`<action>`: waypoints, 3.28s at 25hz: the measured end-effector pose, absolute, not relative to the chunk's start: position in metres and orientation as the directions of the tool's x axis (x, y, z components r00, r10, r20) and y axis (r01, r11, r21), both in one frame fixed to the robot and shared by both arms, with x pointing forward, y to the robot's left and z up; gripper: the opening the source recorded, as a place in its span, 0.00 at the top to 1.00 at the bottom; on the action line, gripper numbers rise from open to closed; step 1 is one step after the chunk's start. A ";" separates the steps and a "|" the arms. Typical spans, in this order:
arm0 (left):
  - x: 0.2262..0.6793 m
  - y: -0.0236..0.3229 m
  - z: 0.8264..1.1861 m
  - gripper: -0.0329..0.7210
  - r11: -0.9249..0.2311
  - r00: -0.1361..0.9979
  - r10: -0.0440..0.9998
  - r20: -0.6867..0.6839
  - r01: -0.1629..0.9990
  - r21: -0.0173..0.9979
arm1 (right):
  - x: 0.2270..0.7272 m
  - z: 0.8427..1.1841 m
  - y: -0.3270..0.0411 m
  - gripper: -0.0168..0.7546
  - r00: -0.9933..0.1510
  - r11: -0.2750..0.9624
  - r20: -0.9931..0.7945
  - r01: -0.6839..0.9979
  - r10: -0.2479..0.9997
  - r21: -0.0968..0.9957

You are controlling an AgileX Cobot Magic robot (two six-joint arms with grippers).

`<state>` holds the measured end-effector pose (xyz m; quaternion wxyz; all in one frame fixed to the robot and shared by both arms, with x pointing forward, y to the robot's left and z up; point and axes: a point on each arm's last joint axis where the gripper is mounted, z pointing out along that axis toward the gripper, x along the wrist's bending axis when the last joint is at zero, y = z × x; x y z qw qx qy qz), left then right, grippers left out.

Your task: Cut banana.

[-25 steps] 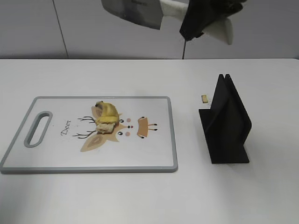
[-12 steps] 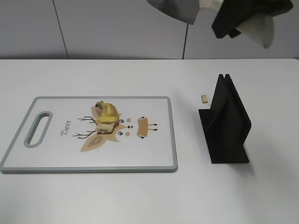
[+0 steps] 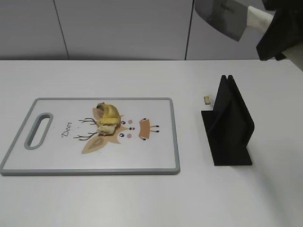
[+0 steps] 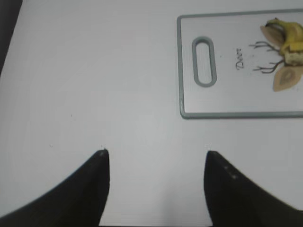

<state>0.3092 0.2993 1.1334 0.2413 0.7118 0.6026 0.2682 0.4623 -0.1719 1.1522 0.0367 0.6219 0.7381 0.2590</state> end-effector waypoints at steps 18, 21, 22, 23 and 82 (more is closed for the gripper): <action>0.237 0.301 1.046 0.18 -0.147 0.096 0.989 0.114 0.500 0.854 | 0.456 1.113 -0.182 0.76 -0.066 -0.036 0.253 0.926 0.965 0.377; 0.238 0.301 1.046 0.19 -0.146 0.095 0.989 0.114 0.499 0.854 | 0.458 1.112 -0.183 0.76 -0.046 -0.052 0.239 0.920 0.970 0.388; 0.238 0.301 1.046 0.20 -0.146 0.095 0.989 0.114 0.499 0.854 | 0.459 1.111 -0.184 0.76 -0.040 -0.055 0.232 0.919 0.972 0.391; 0.238 0.301 1.046 0.21 -0.146 0.095 0.989 0.114 0.499 0.854 | 0.460 1.110 -0.184 0.76 -0.033 -0.060 0.226 0.917 0.974 0.395; 0.238 0.301 1.046 0.23 -0.146 0.095 0.989 0.114 0.498 0.854 | 0.508 1.016 -0.166 0.76 0.025 -0.040 0.071 0.976 0.997 0.214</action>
